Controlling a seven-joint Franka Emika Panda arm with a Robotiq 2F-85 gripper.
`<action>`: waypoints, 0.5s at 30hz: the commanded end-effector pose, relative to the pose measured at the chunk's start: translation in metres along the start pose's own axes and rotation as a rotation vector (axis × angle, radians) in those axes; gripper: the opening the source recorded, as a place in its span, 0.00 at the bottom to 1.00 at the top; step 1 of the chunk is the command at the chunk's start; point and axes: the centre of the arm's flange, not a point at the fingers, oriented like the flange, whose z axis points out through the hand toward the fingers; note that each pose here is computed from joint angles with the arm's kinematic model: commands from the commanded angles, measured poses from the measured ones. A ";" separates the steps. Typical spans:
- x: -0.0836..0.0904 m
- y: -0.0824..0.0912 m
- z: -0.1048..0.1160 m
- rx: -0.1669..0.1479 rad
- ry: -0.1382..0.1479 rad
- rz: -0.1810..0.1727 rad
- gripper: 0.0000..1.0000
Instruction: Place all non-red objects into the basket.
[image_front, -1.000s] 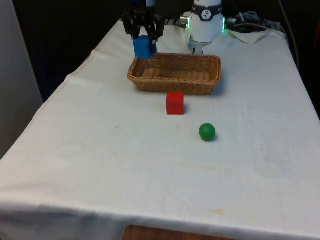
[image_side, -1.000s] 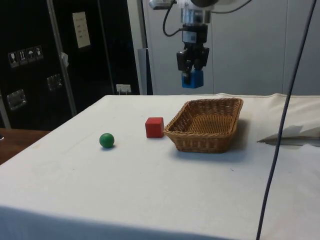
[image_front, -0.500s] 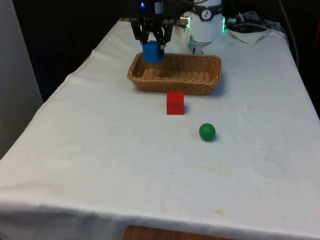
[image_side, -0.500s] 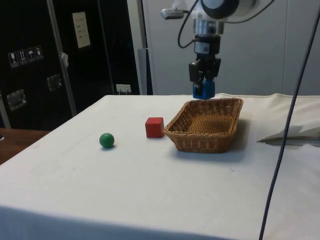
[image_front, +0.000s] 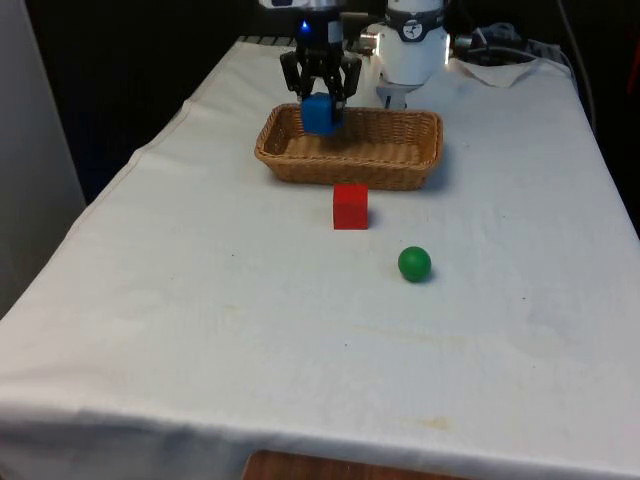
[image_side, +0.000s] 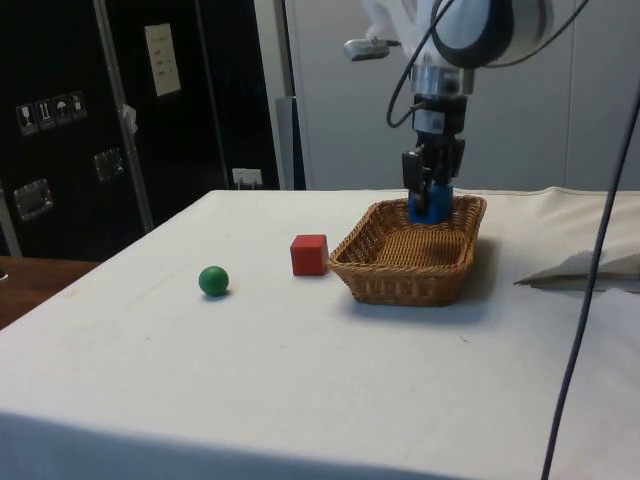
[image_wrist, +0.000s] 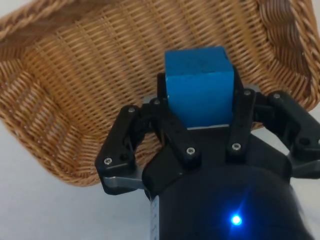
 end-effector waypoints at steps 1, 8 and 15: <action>-0.001 -0.003 0.001 0.002 0.009 0.003 0.02; -0.006 -0.005 0.011 -0.017 -0.003 0.012 0.02; -0.001 -0.005 0.018 -0.038 -0.014 0.023 0.04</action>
